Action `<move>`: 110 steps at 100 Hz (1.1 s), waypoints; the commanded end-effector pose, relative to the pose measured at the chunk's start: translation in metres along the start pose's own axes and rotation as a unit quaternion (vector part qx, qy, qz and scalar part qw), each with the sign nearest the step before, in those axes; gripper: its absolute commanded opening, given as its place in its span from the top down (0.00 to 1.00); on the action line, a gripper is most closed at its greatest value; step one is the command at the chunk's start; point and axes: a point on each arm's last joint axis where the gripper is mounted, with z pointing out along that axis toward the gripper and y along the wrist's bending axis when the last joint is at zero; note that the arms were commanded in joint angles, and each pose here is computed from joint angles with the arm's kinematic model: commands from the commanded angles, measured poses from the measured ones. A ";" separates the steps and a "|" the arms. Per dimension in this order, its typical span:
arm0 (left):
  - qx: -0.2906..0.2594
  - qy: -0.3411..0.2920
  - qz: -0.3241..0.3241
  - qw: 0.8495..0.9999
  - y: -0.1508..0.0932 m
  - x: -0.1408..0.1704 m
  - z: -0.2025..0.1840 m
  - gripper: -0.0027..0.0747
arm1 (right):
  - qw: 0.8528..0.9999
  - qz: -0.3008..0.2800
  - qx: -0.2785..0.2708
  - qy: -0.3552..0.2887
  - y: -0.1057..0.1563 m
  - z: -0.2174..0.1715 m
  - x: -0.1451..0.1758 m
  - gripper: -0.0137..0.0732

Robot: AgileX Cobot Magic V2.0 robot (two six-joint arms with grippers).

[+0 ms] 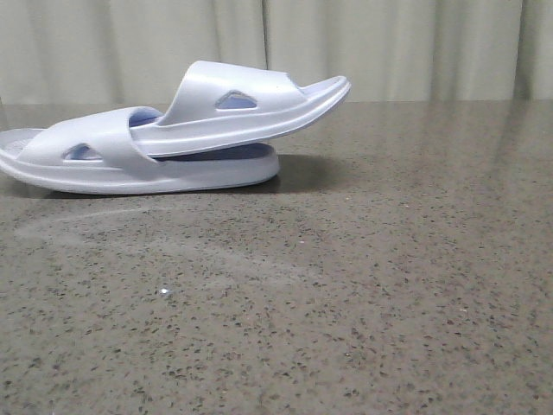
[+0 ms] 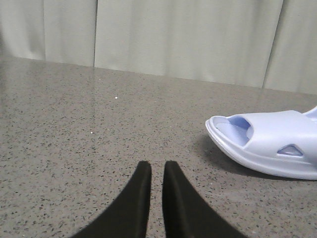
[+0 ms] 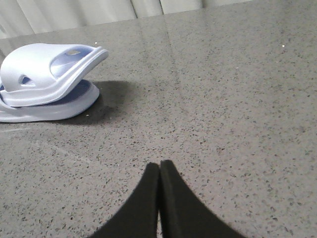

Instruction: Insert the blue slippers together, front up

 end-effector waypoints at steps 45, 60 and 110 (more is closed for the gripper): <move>-0.001 -0.027 -0.008 1.000 0.000 -0.003 0.001 0.95 | 0.991 -0.064 0.096 -0.062 -0.015 -0.006 -0.016 0.93; -0.001 -0.027 -0.008 1.000 0.000 -0.003 0.001 0.95 | 0.985 -0.082 0.127 -0.089 -0.022 -0.014 -0.007 0.93; -0.001 -0.027 -0.008 1.000 0.000 -0.003 0.001 0.95 | 0.954 -0.109 0.244 -0.139 -0.037 -0.044 0.047 0.93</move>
